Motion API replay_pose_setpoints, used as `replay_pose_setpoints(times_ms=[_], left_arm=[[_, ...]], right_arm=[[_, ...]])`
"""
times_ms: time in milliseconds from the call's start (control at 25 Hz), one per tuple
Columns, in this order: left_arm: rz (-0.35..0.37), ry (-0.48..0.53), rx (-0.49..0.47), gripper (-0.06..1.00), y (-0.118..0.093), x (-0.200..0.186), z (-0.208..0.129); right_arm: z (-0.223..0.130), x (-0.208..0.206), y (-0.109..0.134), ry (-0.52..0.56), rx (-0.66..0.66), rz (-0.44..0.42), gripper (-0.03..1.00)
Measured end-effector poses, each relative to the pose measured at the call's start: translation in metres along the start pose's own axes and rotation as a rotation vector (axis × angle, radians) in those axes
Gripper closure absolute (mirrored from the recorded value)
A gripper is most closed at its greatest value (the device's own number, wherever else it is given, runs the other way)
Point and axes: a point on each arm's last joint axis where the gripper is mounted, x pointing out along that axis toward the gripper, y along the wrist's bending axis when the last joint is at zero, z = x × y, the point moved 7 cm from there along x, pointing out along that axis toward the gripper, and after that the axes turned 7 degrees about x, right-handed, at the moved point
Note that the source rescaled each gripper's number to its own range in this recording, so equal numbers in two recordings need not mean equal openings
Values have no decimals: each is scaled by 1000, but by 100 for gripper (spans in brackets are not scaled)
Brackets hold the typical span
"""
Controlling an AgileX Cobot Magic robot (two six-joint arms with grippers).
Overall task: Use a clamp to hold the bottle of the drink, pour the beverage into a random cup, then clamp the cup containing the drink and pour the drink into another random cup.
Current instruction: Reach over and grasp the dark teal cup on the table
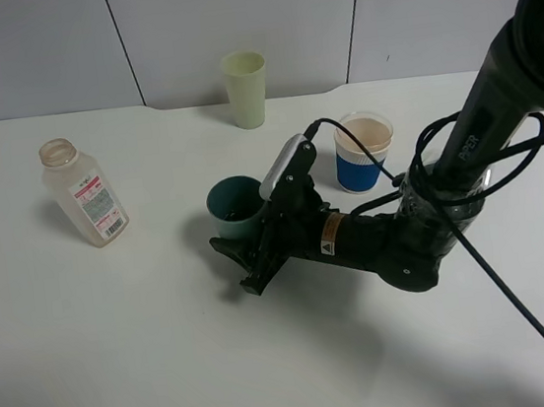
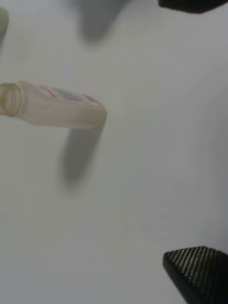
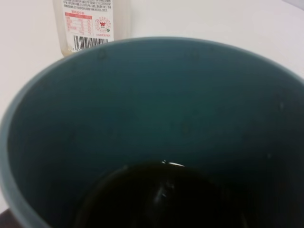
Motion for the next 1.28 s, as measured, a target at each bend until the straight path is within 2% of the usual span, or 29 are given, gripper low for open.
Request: replay_pose_setpoints(times_ms=[280,400,640,760,960,1280], left_arm=[[0,0,0,-5,0,0,0],[0,0,0,-5,0,0,0],[0,0,0,-5,0,0,0],[0,0,0,-5,0,0,0],[0,0,0,-5,0,0,0],[0,0,0,-5,0,0,0]], right_arm=[[12,-9,-8,-2,60,-58,95],[47,-17,-13,-65,46,-78,95],[95,-35,-22,-35,32,-111,95],[117,-49,-39,-58,63,-160,95],[143,-80,-82,-107,147,-268,95],[143,-132,-141,-38,195,-398,95]])
